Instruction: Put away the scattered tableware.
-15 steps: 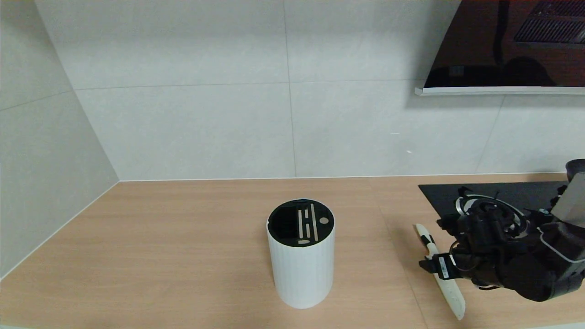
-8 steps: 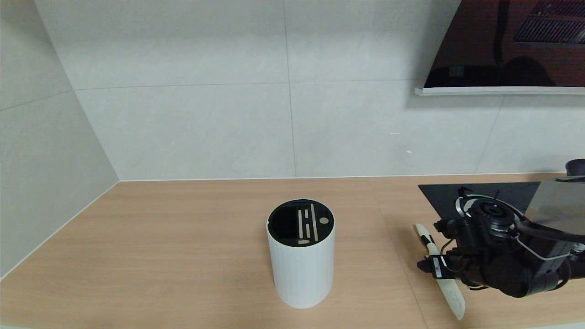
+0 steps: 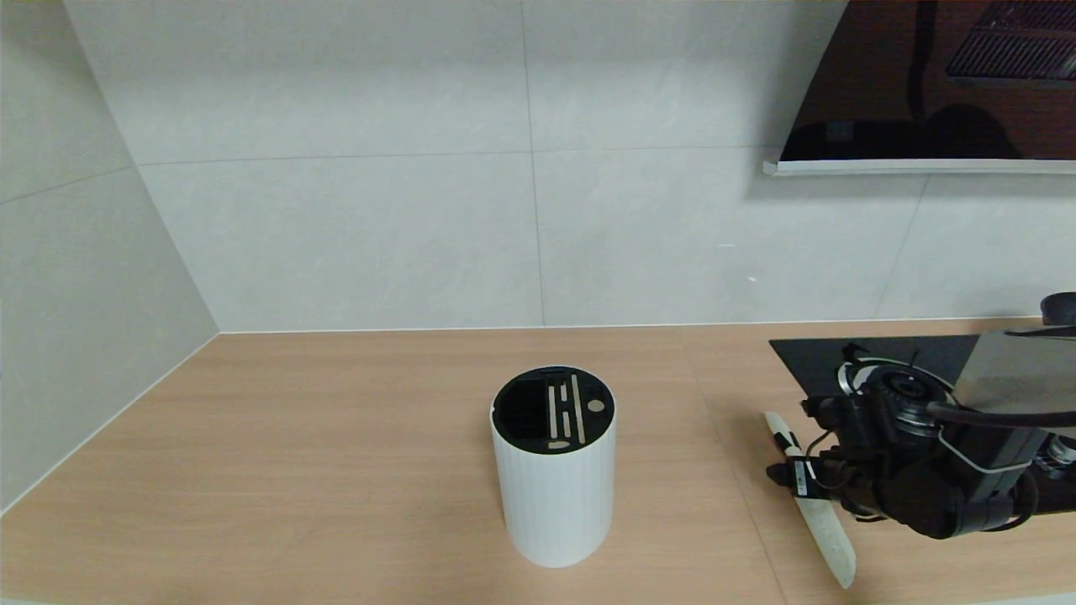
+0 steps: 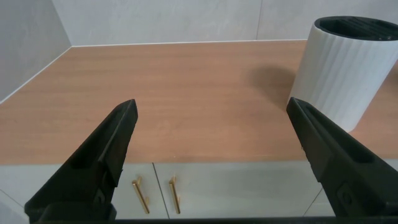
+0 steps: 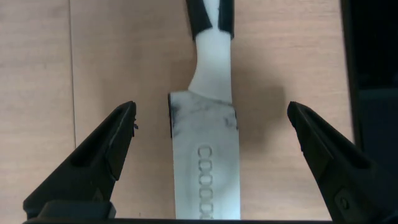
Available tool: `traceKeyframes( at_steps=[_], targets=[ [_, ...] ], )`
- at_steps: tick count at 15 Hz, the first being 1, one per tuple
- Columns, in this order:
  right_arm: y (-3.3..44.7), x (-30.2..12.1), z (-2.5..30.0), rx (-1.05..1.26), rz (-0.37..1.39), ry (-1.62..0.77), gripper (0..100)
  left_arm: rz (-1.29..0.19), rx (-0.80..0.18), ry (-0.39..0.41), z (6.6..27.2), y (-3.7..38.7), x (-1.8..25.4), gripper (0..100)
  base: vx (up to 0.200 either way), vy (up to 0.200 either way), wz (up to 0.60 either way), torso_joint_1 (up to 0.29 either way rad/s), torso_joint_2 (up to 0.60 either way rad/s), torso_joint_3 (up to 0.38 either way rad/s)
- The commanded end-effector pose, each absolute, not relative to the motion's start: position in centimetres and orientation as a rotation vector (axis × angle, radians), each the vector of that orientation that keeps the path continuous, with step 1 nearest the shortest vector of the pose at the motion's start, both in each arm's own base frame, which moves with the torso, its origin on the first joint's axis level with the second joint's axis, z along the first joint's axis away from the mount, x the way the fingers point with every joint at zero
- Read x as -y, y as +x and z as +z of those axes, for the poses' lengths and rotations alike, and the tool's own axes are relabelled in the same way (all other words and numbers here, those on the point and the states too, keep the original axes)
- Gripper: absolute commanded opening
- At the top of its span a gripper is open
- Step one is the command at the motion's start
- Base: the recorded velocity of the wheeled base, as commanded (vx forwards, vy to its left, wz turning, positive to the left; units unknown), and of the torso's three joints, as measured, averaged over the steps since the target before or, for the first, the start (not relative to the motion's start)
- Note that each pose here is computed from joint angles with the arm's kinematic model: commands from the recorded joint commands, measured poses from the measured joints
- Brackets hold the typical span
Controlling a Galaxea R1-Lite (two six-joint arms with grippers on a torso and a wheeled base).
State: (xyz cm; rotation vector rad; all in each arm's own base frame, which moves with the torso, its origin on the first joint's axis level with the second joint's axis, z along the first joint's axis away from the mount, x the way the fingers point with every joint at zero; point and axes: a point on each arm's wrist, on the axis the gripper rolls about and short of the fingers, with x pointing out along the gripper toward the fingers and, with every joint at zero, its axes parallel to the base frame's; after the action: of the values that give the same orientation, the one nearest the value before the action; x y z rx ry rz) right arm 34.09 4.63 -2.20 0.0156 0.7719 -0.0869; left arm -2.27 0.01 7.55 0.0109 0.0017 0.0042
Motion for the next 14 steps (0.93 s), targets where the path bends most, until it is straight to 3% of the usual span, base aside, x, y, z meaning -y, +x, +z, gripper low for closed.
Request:
traceKeyframes(
  at_steps=[1,9,10,14],
  targets=[
    [34.20,-4.67,-2.53,-0.778,-0.086,0.013,100,0.005,-0.003,0.011,7.55,-2.26,-0.01,100,0.000,0.000,0.00,0.000,0.00,0.000],
    [34.21,-4.62,-2.98,-0.790,-0.088,0.012,100,0.005,-0.002,0.011,7.55,-2.27,-0.01,100,0.000,0.000,0.00,0.000,0.00,0.000],
    [34.29,-4.53,-3.14,-0.792,-0.091,0.013,0,0.005,-0.003,0.011,7.55,-2.26,-0.01,100,0.000,0.000,0.00,0.000,0.00,0.000],
    [34.32,-4.53,-3.28,-0.795,-0.091,0.011,0,0.005,-0.003,0.011,7.55,-2.26,-0.01,100,0.000,0.000,0.00,0.000,0.00,0.000]
  ],
)
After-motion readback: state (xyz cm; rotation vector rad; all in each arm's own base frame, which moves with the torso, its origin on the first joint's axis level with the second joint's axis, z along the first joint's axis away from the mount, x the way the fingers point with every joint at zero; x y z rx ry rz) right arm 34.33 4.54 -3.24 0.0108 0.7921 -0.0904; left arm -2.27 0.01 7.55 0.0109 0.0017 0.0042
